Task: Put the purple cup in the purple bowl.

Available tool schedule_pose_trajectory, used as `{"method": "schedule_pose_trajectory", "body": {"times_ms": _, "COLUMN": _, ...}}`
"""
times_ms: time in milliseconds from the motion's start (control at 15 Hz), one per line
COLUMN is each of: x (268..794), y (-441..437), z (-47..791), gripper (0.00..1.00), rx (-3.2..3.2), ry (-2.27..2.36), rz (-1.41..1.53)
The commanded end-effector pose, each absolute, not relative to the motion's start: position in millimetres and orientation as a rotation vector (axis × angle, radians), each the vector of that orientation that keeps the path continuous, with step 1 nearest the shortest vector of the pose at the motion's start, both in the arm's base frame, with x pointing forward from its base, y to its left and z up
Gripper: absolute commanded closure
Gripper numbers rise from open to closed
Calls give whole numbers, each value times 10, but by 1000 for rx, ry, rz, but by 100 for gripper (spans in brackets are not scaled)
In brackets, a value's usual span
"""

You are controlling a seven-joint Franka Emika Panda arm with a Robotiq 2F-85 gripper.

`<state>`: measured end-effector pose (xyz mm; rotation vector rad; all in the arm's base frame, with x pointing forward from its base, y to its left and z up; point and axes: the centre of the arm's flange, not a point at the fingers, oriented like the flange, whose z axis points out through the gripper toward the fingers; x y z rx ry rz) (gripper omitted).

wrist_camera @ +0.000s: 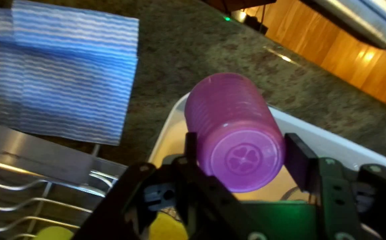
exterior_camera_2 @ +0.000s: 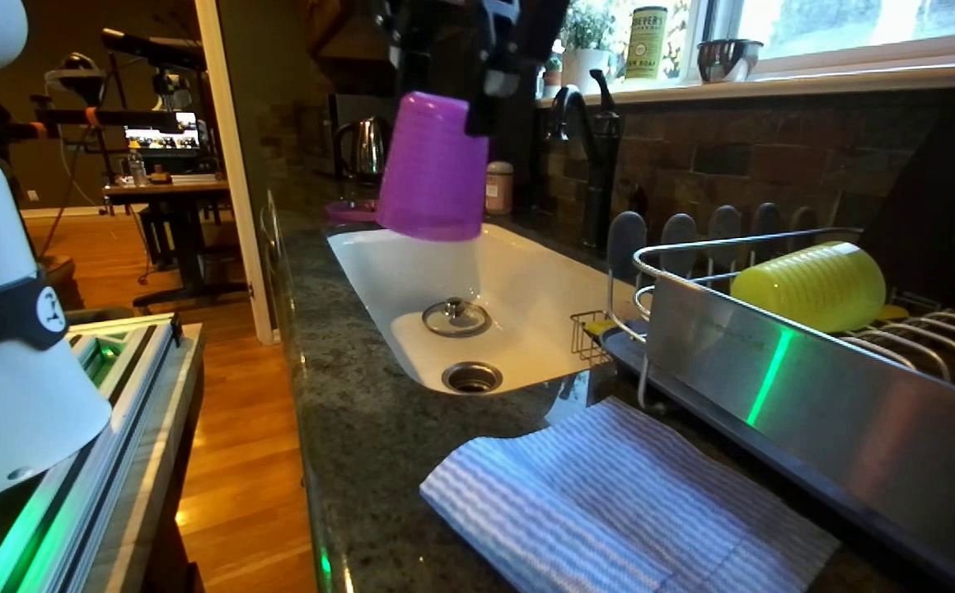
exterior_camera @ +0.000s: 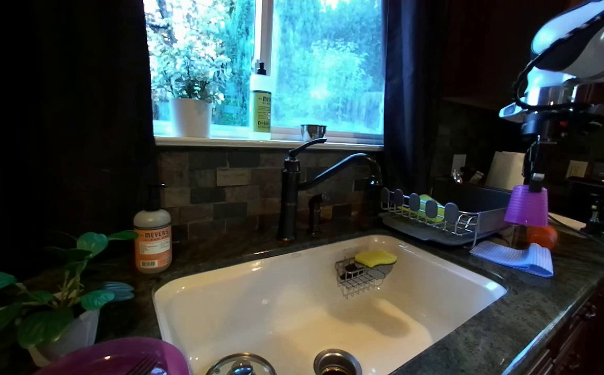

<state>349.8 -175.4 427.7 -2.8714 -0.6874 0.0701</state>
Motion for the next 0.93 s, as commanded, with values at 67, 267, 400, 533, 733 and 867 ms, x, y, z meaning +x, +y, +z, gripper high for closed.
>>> {"method": "schedule_pose_trajectory", "body": {"times_ms": 67, "x": 3414, "y": -589, "z": 4735, "gripper": 60, "rx": -2820, "ry": -1068, "rz": 42}}
{"method": "schedule_pose_trajectory", "body": {"times_ms": 267, "x": 3515, "y": -496, "z": 4786, "gripper": 35, "rx": -2823, "ry": -1122, "rz": 35}}
{"method": "schedule_pose_trajectory", "body": {"times_ms": 400, "x": 3528, "y": -150, "z": 4814, "gripper": 35, "rx": -2809, "ry": -1206, "rz": 57}}
{"method": "schedule_pose_trajectory", "body": {"times_ms": 533, "x": 3536, "y": -122, "z": 4796, "gripper": 35, "rx": -2804, "ry": -1215, "rz": 65}}
{"method": "schedule_pose_trajectory", "body": {"times_ms": 733, "x": 3759, "y": 118, "z": 4821, "gripper": 60, "rx": -2779, "ry": -1325, "rz": 37}}
{"method": "schedule_pose_trajectory", "body": {"times_ms": 867, "x": 3975, "y": 676, "z": 4857, "gripper": 60, "rx": -2700, "ry": -1517, "rz": 9}}
